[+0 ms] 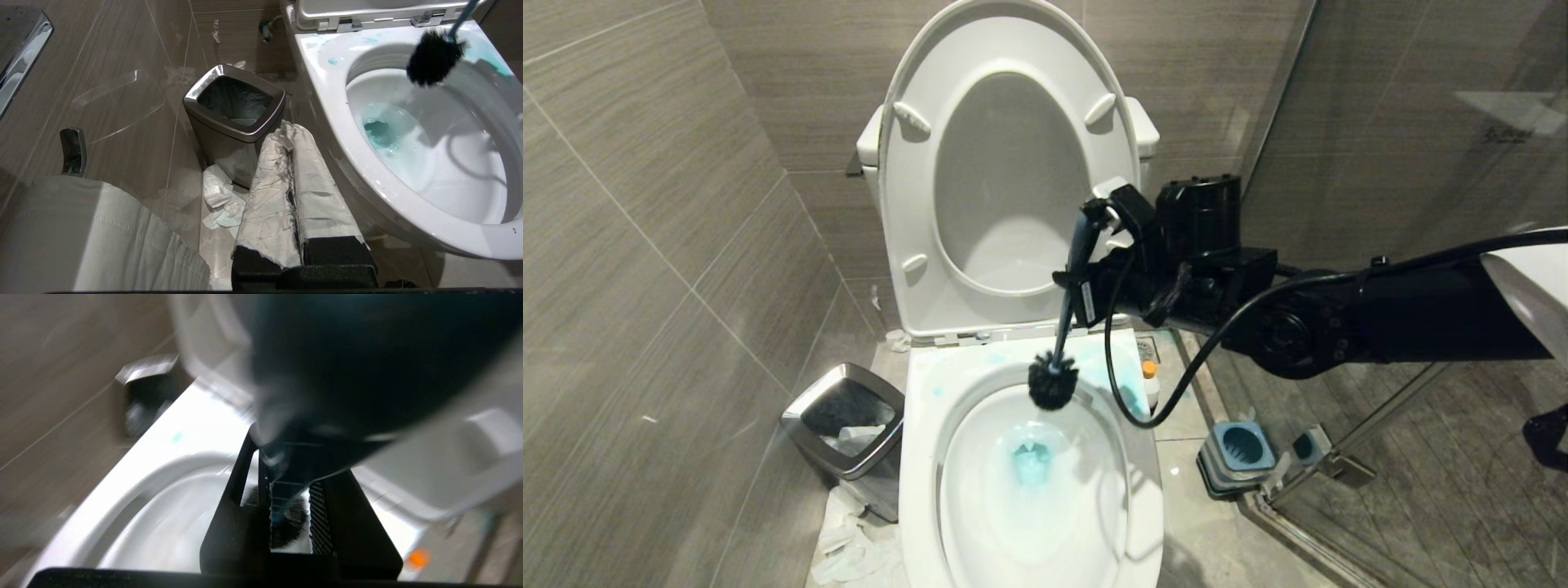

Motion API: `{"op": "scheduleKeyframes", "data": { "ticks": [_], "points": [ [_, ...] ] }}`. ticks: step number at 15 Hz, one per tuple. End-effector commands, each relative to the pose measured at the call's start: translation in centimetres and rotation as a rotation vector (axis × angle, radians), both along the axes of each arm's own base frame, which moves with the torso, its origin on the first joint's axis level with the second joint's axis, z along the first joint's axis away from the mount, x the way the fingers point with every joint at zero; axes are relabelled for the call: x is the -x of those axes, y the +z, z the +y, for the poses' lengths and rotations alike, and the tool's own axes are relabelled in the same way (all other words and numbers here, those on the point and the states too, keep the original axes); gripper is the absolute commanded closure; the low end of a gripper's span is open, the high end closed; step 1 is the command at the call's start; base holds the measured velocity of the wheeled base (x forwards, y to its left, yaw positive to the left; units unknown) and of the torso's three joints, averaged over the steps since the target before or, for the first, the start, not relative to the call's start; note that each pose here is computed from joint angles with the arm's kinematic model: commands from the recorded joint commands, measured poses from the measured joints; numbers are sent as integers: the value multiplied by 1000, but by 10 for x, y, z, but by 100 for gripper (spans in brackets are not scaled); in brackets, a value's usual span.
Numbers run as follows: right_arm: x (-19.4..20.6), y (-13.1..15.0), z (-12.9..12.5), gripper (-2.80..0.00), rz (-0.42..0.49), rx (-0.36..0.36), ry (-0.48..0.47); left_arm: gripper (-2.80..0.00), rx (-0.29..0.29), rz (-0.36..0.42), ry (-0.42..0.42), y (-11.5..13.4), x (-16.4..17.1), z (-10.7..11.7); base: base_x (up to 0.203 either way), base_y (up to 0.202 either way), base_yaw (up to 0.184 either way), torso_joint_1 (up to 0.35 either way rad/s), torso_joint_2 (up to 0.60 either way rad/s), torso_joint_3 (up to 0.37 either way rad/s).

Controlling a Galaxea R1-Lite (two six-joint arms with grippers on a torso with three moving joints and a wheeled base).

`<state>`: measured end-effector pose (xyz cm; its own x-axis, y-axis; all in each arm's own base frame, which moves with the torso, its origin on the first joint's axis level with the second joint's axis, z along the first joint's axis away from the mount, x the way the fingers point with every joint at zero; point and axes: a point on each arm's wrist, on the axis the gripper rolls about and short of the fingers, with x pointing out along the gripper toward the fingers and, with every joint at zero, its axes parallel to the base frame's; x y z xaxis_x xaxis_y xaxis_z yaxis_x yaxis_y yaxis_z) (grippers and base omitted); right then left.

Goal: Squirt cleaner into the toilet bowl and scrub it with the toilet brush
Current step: Scrub the toilet bowl

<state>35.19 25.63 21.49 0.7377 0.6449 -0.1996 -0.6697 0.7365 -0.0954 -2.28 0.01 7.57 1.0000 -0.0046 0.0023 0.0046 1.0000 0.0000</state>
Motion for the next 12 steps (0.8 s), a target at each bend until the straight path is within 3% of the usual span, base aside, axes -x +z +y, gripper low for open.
{"op": "scheduleKeyframes", "data": {
  "ticks": [1, 4, 8, 12],
  "points": [
    [16, 5, 20, 0, -10, -26, 48, 0, 0, -1, 0, 0, 0, 0, 0, 0, 0, 0, 0, 0],
    [19, 27, 10, 0, -51, -55, 20, 0, 0, -1, 0, 0, 0, 0, 0, 0, 0, 0, 0, 0],
    [18, 56, -28, 0, -89, -74, -58, 0, 0, -1, 0, 0, 0, 0, 0, 0, 0, 0, 0, 0],
    [3, 63, -65, 0, -102, -40, -152, 0, 0, -1, 0, 0, 0, 0, 0, 0, 0, 0, 0, 0]
  ]
}}
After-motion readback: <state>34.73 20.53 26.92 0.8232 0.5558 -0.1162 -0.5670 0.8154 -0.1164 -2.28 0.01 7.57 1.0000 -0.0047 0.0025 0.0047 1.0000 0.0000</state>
